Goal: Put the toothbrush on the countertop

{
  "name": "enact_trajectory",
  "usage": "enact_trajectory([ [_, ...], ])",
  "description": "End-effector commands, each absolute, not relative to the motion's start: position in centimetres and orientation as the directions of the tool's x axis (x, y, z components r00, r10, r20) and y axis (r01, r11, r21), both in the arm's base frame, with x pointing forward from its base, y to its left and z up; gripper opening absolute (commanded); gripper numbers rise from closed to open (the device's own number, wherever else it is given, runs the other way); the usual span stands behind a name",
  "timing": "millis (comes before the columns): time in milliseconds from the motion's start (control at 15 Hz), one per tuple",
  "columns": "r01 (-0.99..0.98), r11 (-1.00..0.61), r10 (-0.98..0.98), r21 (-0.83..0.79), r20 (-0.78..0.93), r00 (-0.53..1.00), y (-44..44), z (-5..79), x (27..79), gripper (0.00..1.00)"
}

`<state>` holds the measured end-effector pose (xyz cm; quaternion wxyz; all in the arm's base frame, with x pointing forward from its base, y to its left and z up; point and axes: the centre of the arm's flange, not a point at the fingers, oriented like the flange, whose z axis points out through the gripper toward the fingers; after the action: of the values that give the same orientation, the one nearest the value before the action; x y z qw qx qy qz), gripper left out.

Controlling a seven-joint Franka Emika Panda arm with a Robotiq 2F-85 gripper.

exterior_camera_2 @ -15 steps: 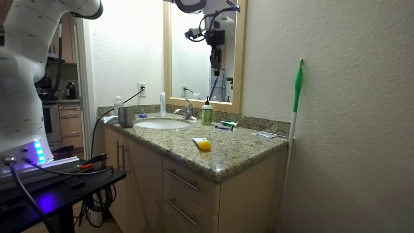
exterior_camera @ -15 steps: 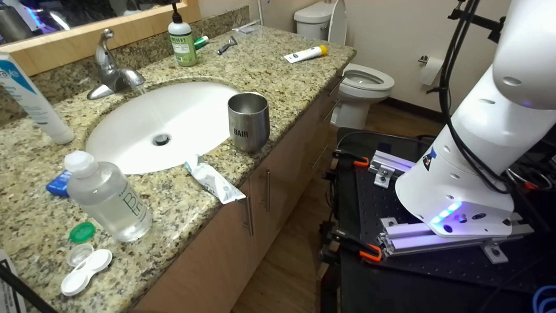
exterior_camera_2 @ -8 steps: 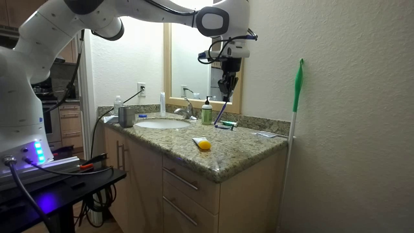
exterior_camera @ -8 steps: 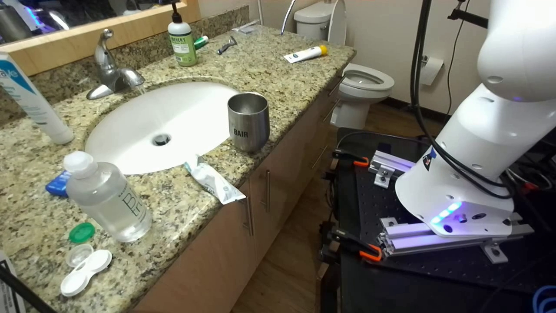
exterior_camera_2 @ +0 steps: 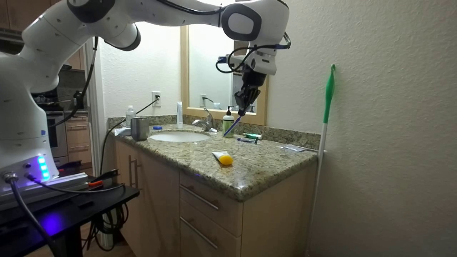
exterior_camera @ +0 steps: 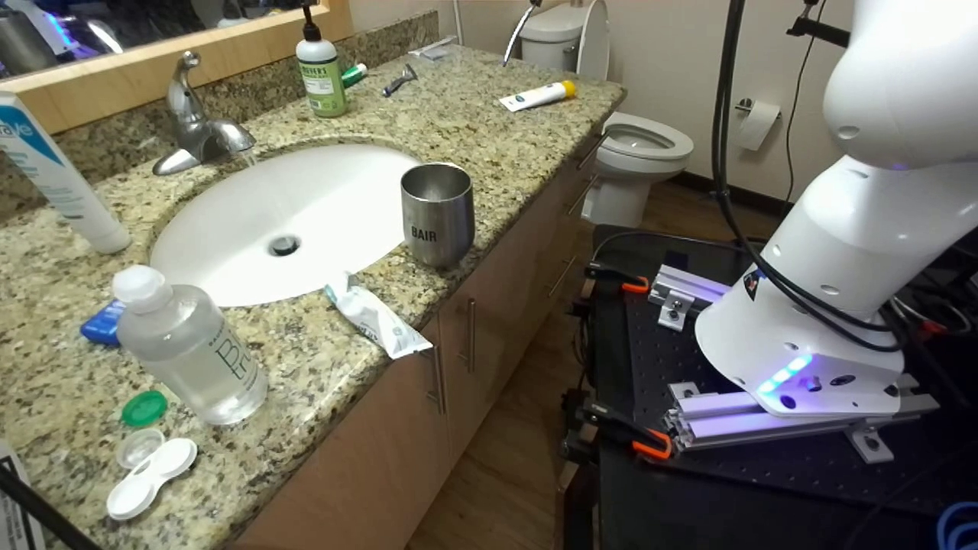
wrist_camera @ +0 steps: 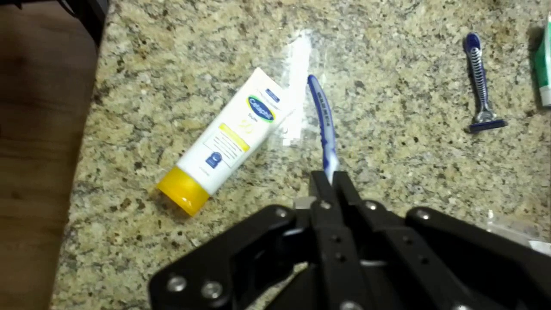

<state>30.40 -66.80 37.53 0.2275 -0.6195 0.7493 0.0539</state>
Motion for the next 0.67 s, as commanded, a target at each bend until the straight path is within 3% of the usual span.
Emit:
enact_trajectory([
  [0,-0.929,0.329,-0.823,-0.172,-0.535,-0.192,-74.6,33.8,27.4,0.02],
  [333,-0.875,0.453,-0.778,-0.171,-0.555,-0.294,-79.4,29.3,20.7,0.02],
  [400,-0.893,0.419,-0.792,-0.164,-0.547,-0.271,-72.6,28.6,20.5,0.06],
  [533,-0.878,0.447,-0.785,-0.171,-0.546,-0.293,-73.4,28.0,19.0,0.06],
  [600,-0.876,0.449,-0.785,-0.173,-0.544,-0.295,-73.6,28.0,18.8,0.02],
])
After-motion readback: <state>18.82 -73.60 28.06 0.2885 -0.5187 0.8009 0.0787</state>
